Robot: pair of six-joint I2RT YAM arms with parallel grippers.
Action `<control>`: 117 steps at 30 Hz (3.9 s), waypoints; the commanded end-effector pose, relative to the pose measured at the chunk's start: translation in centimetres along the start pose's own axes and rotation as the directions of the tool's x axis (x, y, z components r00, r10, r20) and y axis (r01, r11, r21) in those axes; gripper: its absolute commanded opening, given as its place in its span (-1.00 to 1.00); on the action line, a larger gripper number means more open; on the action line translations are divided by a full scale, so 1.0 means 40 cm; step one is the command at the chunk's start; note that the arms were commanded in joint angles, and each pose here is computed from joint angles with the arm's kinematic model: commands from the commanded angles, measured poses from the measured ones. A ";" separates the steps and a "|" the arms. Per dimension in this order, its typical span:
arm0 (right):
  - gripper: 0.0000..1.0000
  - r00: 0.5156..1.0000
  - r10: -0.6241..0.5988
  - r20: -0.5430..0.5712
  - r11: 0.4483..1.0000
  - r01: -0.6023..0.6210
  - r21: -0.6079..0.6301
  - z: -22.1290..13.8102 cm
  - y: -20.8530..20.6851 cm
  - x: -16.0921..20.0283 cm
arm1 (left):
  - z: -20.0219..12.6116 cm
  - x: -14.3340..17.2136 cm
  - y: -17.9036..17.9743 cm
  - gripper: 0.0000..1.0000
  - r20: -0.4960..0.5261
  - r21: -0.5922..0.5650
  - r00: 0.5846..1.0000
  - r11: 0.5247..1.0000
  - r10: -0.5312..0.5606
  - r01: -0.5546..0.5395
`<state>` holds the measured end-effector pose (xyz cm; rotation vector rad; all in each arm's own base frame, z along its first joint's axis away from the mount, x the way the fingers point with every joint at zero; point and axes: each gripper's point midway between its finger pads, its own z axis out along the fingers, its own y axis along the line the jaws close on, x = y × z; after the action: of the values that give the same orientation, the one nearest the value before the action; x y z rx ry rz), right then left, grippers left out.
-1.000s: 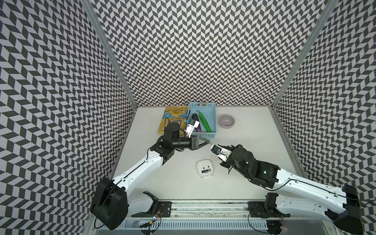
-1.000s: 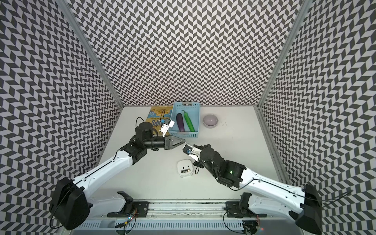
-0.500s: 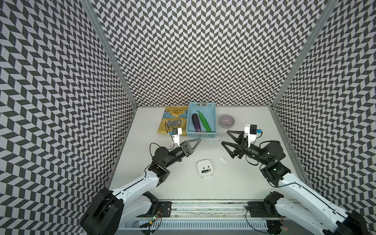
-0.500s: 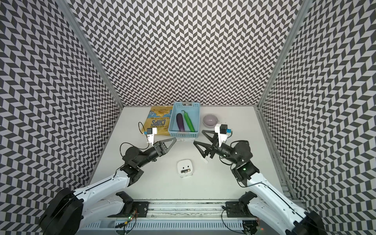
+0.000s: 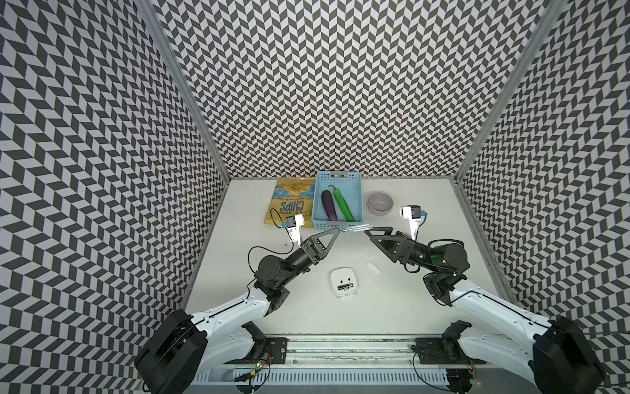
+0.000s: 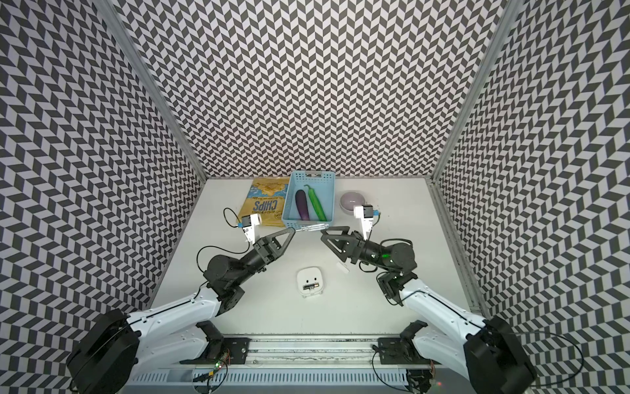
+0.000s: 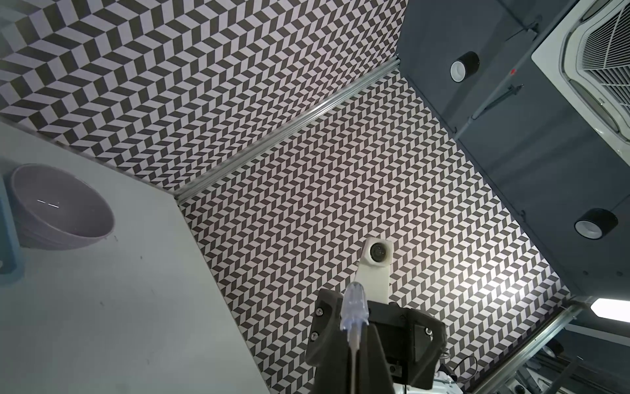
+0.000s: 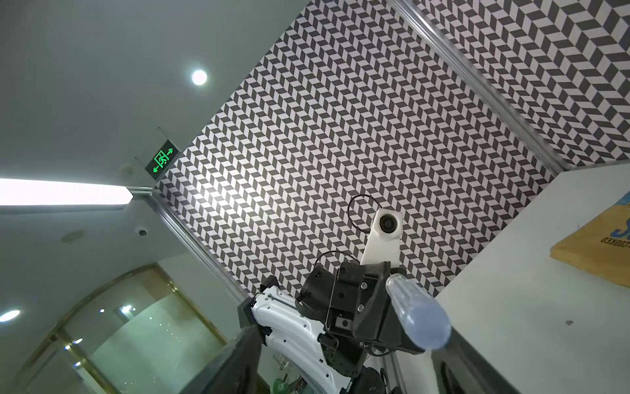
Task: Remove the battery from the alarm
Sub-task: Pick up the screwdriver from the center of the board.
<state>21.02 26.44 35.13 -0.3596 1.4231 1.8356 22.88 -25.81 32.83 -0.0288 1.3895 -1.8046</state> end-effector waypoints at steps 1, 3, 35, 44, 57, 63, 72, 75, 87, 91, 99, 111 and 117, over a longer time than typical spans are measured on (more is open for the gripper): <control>0.53 1.000 -0.020 0.023 0.998 0.021 -0.059 0.024 0.038 -0.032 | 0.020 -0.016 -0.067 -1.00 0.018 0.086 1.000 0.996 0.022 -0.024; 0.40 1.000 -0.022 0.013 0.998 0.023 -0.063 0.039 0.038 -0.036 | 0.023 -0.013 -0.064 -1.00 0.015 0.082 1.000 0.996 0.023 -0.024; -1.00 0.768 -0.438 -0.467 0.726 0.609 0.319 -0.033 -0.085 -0.043 | -0.101 -0.047 -0.002 0.67 -0.169 -0.196 0.836 0.814 0.521 -0.547; -1.00 0.572 -0.531 -0.625 0.676 0.731 0.095 -0.061 -0.015 0.012 | -0.060 0.120 -0.083 0.58 -0.410 0.322 0.456 0.593 0.790 -0.738; -1.00 0.536 -0.605 -0.590 0.701 0.709 -0.075 -0.029 0.057 0.056 | 0.026 0.243 0.006 0.06 -0.537 0.521 0.380 0.650 0.753 -0.553; -1.00 0.522 -0.605 -0.601 0.698 0.711 -0.086 -0.020 0.047 0.058 | 0.022 0.273 0.004 -0.61 -0.559 0.561 0.381 0.674 0.737 -0.480; -0.70 0.559 -0.603 -0.568 0.714 0.697 -0.072 -0.012 0.055 0.050 | 0.024 0.279 -0.028 -1.00 -0.535 0.608 0.401 0.669 0.743 -0.428; -0.33 0.602 -0.654 -0.459 0.724 0.674 -0.147 -0.006 0.116 0.054 | 0.023 0.279 -0.041 -1.00 -0.517 0.622 0.414 0.661 0.749 -0.420; -0.32 0.668 -0.645 -0.371 0.763 0.590 -0.264 -0.002 0.144 0.088 | 0.023 0.288 -0.041 -1.00 -0.515 0.627 0.432 0.669 0.741 -0.400; -0.76 0.674 -0.643 -0.364 0.765 0.588 -0.261 0.003 0.141 0.085 | 0.027 0.291 -0.034 -1.00 -0.526 0.619 0.435 0.680 0.731 -0.394; -1.00 0.717 -0.575 -0.394 0.756 0.650 0.079 0.002 0.020 0.012 | 0.028 0.222 0.074 0.11 -0.593 0.349 0.506 0.767 0.626 -0.539; -1.00 0.957 -0.107 -0.271 0.690 0.267 0.673 -0.107 -0.325 0.120 | -0.267 0.222 0.397 0.12 -0.504 -0.560 0.858 0.794 -0.100 -0.237; -1.00 0.942 -0.010 -0.335 0.648 0.261 0.715 -0.099 -0.383 0.220 | -0.295 0.289 0.450 0.06 -0.506 -0.628 0.818 0.766 -0.273 -0.133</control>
<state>23.77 27.16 16.31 -0.4065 2.2097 0.9455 20.23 -23.71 8.74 0.1907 2.4041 -1.2884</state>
